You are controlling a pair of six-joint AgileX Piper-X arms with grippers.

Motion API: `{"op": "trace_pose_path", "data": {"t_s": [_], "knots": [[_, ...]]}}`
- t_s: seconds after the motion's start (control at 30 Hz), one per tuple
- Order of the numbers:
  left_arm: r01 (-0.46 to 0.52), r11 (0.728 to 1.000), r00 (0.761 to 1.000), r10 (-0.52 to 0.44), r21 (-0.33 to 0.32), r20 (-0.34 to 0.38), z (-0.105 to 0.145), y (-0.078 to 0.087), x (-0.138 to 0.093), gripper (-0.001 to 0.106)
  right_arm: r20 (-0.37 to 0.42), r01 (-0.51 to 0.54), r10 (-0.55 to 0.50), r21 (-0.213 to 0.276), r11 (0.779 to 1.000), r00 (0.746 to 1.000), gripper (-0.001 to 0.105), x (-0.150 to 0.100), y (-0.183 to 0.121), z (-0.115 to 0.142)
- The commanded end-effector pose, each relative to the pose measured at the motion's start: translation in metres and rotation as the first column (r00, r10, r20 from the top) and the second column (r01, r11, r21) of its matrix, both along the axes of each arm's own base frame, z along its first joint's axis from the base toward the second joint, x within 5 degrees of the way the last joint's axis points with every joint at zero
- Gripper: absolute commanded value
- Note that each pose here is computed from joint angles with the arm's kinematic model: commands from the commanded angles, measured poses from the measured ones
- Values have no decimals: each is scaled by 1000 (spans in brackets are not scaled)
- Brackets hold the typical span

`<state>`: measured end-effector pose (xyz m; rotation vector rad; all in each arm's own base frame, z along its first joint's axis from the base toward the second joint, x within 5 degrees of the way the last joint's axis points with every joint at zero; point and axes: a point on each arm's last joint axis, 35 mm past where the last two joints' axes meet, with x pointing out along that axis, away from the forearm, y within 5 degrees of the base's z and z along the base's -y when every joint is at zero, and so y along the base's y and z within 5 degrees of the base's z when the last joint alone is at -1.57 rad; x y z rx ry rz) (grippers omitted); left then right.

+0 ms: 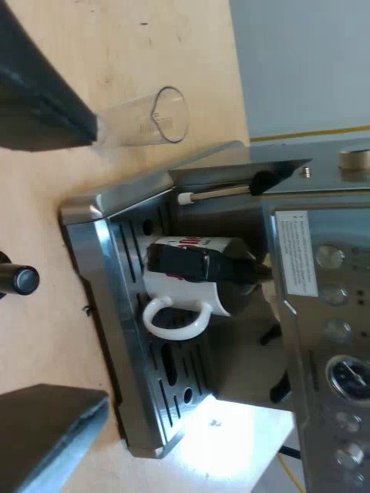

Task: Place mug into machine

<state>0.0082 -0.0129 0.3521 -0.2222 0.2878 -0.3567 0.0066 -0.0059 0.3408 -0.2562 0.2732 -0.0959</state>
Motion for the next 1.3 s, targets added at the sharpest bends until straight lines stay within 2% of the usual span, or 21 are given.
{"op": "trace_pose_path", "data": {"t_s": [0.03, 0.2, 0.37, 0.5, 0.63, 0.73, 0.93, 1.3], "knots": [[1, 1000, 1000, -1, -2, 1, -4, 0, -10, 65, -17, 7, -7, -18, 1000, 1000, 59, -1, 0, -5], [-54, 998, 995, 55, 22, -88, -15, 2, -16, 65, -100, 58, -62, -38, 998, 993, 59, -3, -2, -14], [-112, 992, 979, 120, 58, -165, -23, 5, -19, 65, -101, 62, -66, -40, 997, 993, 59, -4, -2, -15], [-116, 991, 967, 129, 71, -219, -31, 5, -19, 65, -99, 62, -66, -40, 997, 993, 59, -4, -2, -14], [-141, 987, 966, 155, 79, -205, -35, 6, -12, 65, -79, 57, -60, -36, 998, 995, 59, -3, -2, -12], [-149, 986, 972, 160, 73, -172, -38, 6, -3, 65, -53, 17, -18, -20, 1000, 998, 59, -2, -1, -10], [-161, 985, 976, 169, 66, -138, -46, 6, 10, 65, -17, -4, 4, -22, 1000, 1000, 59, 7, 0, -13], [-185, 979, 969, 196, 80, -153, -62, 7, 21, 65, -100, -41, 40, -12, 999, 994, 59, 26, 3, -44]]}}
